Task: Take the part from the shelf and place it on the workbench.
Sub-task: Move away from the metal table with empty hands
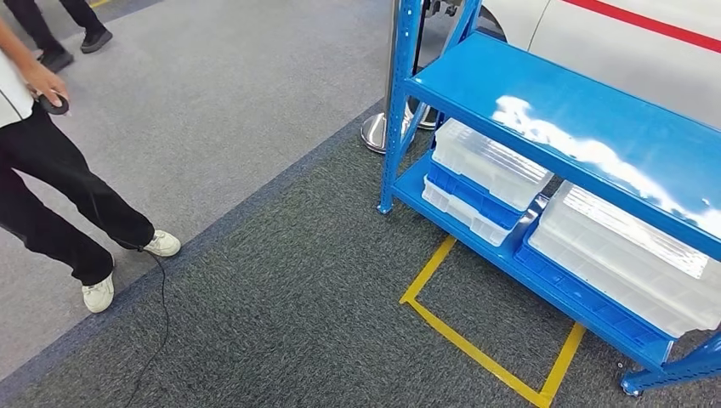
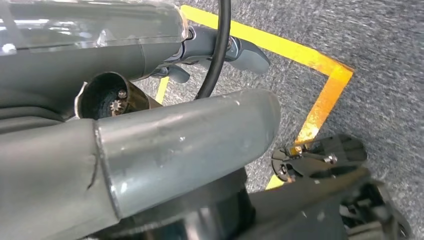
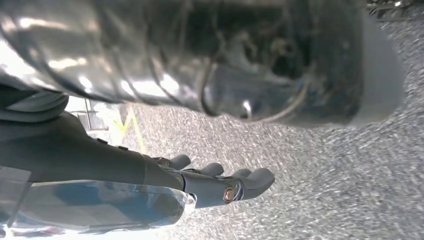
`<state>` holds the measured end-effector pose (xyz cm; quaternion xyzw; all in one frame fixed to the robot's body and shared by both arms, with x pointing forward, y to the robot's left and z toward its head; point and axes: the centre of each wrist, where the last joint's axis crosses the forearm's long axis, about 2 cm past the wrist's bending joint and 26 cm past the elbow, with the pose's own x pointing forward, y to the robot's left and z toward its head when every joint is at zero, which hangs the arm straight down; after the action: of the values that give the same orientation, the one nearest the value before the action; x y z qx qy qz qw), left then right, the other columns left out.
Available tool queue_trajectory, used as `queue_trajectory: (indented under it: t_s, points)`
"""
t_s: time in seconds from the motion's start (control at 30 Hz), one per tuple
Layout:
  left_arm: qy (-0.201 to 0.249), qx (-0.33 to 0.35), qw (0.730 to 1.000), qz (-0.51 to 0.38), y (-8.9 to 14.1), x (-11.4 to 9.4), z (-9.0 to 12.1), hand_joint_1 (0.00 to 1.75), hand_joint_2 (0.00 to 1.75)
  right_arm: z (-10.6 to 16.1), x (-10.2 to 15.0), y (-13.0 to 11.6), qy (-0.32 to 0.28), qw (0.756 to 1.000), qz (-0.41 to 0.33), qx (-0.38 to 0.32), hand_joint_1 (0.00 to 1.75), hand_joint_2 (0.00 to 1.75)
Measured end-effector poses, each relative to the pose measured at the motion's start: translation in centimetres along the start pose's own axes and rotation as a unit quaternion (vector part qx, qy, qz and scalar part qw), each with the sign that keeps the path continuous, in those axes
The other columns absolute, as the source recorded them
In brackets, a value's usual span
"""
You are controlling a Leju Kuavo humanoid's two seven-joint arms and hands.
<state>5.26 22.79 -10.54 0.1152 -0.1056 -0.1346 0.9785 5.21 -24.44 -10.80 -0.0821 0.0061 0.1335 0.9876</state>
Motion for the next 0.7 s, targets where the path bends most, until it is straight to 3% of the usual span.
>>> queue_trajectory:
  t_s: [0.7]
  points:
    - [0.005, -0.001, 1.0, -0.001, -0.07, -0.55, 0.04, 0.0, 0.0, -0.01, 0.04, -0.06, 0.0, 1.0, -0.004, 0.0, 0.0, 0.0]
